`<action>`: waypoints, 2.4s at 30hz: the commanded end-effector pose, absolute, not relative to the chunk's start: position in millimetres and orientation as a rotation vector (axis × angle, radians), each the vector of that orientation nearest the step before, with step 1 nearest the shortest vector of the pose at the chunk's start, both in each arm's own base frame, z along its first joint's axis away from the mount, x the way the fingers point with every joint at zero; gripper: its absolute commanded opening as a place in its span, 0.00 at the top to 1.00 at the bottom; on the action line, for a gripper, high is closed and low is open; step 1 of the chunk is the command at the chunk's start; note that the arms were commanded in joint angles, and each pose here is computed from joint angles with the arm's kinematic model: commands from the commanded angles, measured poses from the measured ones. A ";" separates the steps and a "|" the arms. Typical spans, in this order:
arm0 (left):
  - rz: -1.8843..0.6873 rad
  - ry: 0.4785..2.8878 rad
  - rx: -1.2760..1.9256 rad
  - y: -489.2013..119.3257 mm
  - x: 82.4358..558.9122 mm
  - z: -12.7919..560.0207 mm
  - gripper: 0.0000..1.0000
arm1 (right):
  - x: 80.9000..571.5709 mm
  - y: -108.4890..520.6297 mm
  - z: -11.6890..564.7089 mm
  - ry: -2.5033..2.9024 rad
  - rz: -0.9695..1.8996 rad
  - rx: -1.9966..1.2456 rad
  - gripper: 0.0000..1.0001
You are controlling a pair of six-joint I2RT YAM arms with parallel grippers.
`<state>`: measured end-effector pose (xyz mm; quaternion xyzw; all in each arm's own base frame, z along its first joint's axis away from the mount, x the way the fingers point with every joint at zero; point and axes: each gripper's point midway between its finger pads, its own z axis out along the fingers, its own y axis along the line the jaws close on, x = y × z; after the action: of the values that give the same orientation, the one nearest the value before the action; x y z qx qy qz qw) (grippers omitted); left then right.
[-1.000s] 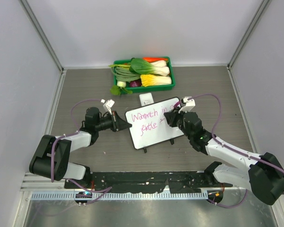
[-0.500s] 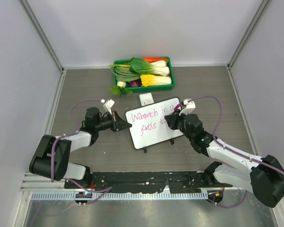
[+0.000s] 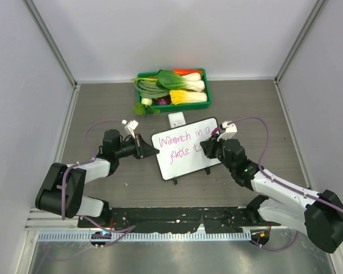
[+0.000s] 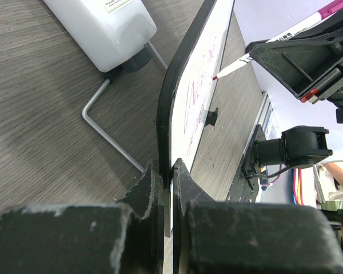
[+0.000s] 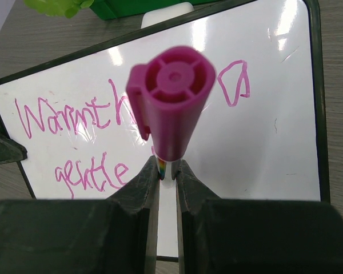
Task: Write a sentence on the whiteboard
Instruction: Write on the whiteboard at the whiteboard stand.
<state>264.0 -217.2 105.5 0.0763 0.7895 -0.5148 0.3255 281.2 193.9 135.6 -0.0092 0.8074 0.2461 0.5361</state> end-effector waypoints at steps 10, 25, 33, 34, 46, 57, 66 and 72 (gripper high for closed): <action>-1.208 2.083 0.181 -205.8 276.1 90.1 1.00 | 296.3 190.9 177.2 1.823 0.537 -0.026 0.99; -1.213 2.083 0.183 -206.3 275.8 89.7 1.00 | 305.7 189.3 175.3 1.825 0.504 0.008 0.99; -1.212 2.081 0.185 -206.3 276.0 89.9 1.00 | 304.7 190.4 164.0 1.845 0.498 -0.005 0.99; -1.212 2.082 0.182 -206.0 276.3 90.0 1.00 | 304.4 190.1 162.9 1.849 0.495 -0.007 0.99; -1.216 2.078 0.184 -206.8 276.4 90.5 1.00 | 289.0 181.0 128.5 1.953 0.460 -0.016 0.99; -1.219 2.080 0.179 -206.4 275.8 89.8 1.00 | 288.9 170.2 127.9 1.950 0.406 0.005 0.99; -1.221 2.079 0.183 -207.0 275.7 90.4 1.00 | 299.0 162.7 144.9 1.899 0.362 0.060 0.99; -1.220 2.077 0.182 -206.6 276.0 90.9 1.00 | 309.4 169.3 163.7 1.857 0.378 0.069 0.99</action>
<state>263.9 -217.3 105.7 0.0757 0.7893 -0.5153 0.3251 295.1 174.4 142.9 0.0130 0.8088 0.1827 0.5589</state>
